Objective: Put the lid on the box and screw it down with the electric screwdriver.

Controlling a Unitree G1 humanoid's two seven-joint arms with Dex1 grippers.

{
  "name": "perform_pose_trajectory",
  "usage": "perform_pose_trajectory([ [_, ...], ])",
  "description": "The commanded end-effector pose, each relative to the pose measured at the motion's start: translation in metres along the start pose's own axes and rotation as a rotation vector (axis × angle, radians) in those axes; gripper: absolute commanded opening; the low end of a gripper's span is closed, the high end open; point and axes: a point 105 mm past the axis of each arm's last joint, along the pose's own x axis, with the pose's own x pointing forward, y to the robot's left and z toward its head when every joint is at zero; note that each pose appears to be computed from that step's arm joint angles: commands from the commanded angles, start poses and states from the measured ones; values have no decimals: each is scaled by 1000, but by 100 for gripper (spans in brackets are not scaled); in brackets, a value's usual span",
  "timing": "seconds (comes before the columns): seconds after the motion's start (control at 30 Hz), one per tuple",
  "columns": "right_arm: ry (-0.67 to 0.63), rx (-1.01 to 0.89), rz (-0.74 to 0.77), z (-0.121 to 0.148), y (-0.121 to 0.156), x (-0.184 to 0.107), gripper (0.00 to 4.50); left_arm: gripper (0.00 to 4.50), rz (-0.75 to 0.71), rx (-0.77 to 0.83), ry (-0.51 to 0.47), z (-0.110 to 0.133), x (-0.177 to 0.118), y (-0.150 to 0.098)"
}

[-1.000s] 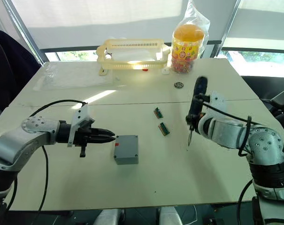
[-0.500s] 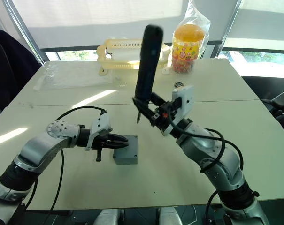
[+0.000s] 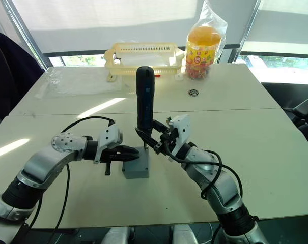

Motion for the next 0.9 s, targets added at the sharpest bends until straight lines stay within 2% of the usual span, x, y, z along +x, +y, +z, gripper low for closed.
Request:
perform_pose_trajectory([
  [0.03,-111,-40,-24,26,-5,-1,179,67,36,-31,25,-9,-9,4],
  [0.3,-127,-29,-42,32,-9,-4,179,67,44,-57,21,-15,-11,1],
  [0.9,-103,-15,-38,22,-4,-4,179,67,57,-63,39,-19,-11,-3],
])
